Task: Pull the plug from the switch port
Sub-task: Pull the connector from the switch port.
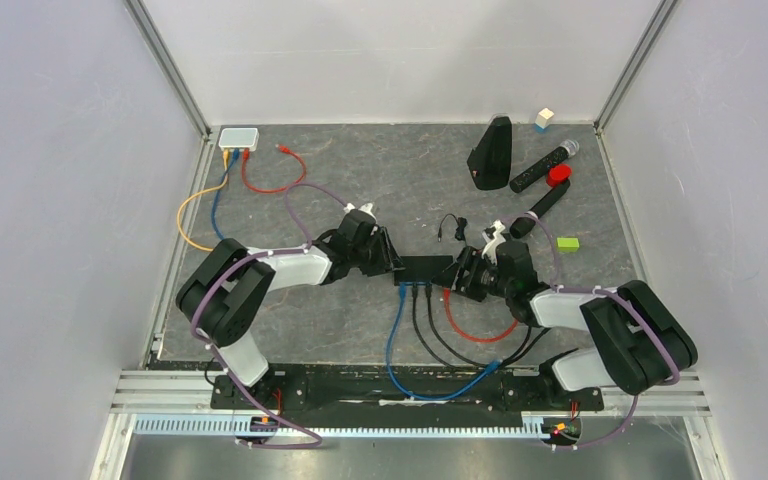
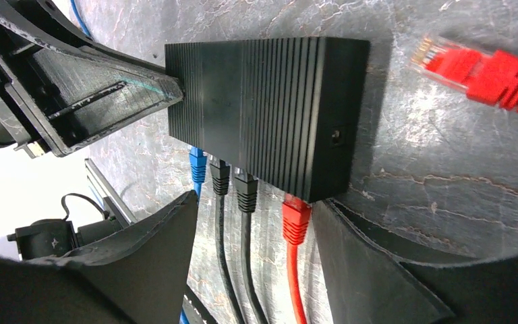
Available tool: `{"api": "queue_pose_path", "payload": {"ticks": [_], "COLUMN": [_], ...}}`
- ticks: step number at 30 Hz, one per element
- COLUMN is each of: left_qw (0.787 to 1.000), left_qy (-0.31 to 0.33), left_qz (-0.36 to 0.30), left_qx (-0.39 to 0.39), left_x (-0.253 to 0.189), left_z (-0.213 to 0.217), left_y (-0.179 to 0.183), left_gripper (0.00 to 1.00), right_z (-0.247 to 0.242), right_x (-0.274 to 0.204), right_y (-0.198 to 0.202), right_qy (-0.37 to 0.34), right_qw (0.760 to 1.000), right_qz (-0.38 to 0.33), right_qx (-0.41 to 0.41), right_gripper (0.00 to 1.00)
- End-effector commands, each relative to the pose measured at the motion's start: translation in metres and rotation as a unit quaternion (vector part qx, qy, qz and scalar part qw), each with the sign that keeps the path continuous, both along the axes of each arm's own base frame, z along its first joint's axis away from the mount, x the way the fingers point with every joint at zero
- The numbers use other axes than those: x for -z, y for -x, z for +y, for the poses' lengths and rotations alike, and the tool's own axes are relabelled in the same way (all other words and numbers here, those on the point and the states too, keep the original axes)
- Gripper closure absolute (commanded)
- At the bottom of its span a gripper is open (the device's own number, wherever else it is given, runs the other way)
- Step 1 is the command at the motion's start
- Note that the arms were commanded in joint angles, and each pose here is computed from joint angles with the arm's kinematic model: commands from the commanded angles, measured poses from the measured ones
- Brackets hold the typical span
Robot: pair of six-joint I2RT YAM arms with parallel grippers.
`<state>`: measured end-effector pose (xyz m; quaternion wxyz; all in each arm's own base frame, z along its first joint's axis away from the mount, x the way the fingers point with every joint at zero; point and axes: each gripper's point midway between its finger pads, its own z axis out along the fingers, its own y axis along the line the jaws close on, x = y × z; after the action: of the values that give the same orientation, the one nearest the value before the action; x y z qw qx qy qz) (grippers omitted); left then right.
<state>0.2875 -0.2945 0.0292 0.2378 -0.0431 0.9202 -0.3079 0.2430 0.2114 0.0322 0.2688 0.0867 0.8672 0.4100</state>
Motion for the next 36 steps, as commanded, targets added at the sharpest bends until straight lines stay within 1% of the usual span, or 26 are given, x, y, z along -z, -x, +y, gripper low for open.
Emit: {"api": "queue_pose_path", "payload": {"ticks": [1, 3, 6, 8, 12, 15, 18, 19, 21, 24, 27, 29, 31, 33, 36], "left_qw": [1.000, 0.999, 0.996, 0.994, 0.995, 0.997, 0.998, 0.998, 0.998, 0.999, 0.999, 1.000, 1.000, 1.000, 1.000], "left_qy": [-0.010, -0.017, -0.081, -0.101, -0.094, -0.075, -0.062, -0.060, -0.060, -0.044, -0.033, -0.020, -0.006, 0.001, 0.007], "left_qz": [0.027, 0.029, 0.034, 0.025, 0.021, 0.024, 0.030, 0.030, 0.031, 0.012, 0.008, 0.004, 0.001, 0.003, 0.005], "left_qx": [0.008, 0.003, -0.013, -0.014, -0.007, -0.008, -0.008, -0.006, -0.006, -0.007, 0.000, 0.007, 0.016, 0.024, 0.023], "left_x": [0.016, 0.017, 0.023, 0.022, 0.018, 0.018, 0.021, 0.021, 0.021, 0.013, 0.009, 0.007, 0.006, 0.007, 0.007], "left_z": [0.002, 0.005, 0.028, 0.039, 0.037, 0.030, 0.028, 0.028, 0.030, 0.025, 0.019, 0.013, 0.006, 0.001, -0.001], "left_y": [0.010, 0.010, 0.011, 0.011, 0.010, 0.010, 0.014, 0.015, 0.018, 0.013, 0.010, 0.008, 0.006, 0.005, 0.004], "left_gripper": [0.63, 0.66, 0.70, 0.70, 0.71, 0.72, 0.72, 0.69, 0.56, 0.43, 0.40, 0.38, 0.37, 0.36, 0.36], "right_z": [-0.024, -0.028, -0.034, -0.032, -0.032, -0.031, -0.031, -0.030, -0.032, -0.045, -0.058, -0.061, -0.057, -0.047, -0.035], "right_x": [0.040, 0.043, 0.044, 0.040, 0.044, 0.047, 0.046, 0.044, 0.040, 0.038, 0.026, 0.018, 0.014, 0.011, 0.015], "right_y": [0.024, 0.023, 0.022, 0.022, 0.032, 0.036, 0.036, 0.034, 0.027, 0.015, -0.002, -0.011, -0.017, -0.021, -0.027], "right_qy": [0.056, 0.053, 0.027, -0.002, -0.014, -0.018, -0.027, -0.026, -0.015, 0.042, 0.096, 0.112, 0.112, 0.098, 0.084], "right_qw": [0.996, 0.996, 0.993, 0.994, 0.993, 0.993, 0.992, 0.993, 0.995, 0.995, 0.991, 0.989, 0.990, 0.993, 0.996], "right_qz": [0.061, 0.069, 0.090, 0.083, 0.091, 0.097, 0.095, 0.090, 0.074, 0.048, 0.005, -0.014, -0.022, -0.026, -0.018], "right_qx": [0.018, 0.034, 0.068, 0.076, 0.071, 0.069, 0.073, 0.072, 0.071, 0.081, 0.092, 0.092, 0.083, 0.056, 0.031], "right_gripper": [0.35, 0.37, 0.40, 0.41, 0.44, 0.51, 0.50, 0.50, 0.46, 0.41, 0.36, 0.35, 0.35, 0.37, 0.46]}}
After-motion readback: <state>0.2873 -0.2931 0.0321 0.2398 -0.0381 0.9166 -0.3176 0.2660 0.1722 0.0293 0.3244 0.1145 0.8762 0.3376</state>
